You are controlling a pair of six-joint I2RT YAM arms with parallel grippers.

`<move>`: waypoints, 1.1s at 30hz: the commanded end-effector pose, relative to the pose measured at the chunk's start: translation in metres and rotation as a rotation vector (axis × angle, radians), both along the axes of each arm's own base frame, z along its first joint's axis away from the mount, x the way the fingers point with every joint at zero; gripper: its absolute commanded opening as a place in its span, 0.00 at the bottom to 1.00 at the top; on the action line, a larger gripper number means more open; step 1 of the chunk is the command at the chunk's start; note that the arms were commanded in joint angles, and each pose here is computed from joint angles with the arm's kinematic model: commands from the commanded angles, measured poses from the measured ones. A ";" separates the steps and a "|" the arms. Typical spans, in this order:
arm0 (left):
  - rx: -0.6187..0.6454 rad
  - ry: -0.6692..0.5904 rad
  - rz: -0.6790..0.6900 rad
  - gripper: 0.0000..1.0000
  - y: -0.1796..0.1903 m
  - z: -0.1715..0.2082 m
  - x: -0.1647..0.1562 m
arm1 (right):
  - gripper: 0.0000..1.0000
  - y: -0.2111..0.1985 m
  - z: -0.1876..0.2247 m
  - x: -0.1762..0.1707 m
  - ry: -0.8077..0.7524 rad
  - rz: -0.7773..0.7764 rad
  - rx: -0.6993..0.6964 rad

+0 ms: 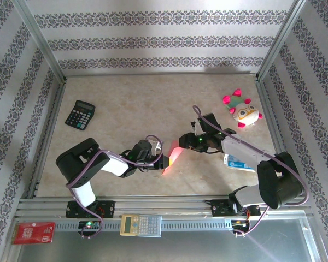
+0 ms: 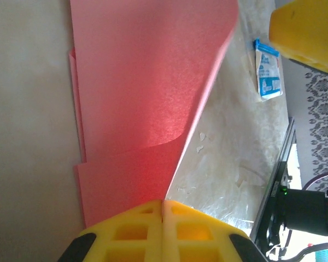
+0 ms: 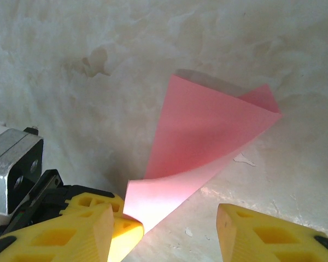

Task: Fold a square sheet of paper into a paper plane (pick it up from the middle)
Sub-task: Fold the wing for the fifth time at the center of the table.

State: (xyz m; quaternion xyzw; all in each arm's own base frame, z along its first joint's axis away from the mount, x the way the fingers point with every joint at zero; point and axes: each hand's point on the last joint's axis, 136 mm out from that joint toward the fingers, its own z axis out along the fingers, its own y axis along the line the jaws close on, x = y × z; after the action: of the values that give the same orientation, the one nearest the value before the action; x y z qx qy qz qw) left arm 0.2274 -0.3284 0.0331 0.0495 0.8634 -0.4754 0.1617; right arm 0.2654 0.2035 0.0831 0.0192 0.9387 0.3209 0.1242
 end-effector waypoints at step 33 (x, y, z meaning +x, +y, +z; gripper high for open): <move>-0.083 0.180 0.155 0.00 0.023 -0.015 0.007 | 0.24 0.057 -0.015 -0.005 -0.118 0.249 -0.055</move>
State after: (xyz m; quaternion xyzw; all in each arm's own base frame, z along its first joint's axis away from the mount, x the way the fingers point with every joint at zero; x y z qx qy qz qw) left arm 0.2324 -0.3157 0.0268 -0.0386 0.8478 -0.5138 0.1257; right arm 0.2498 0.2516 0.0626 -0.1023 0.9384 0.3082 0.1183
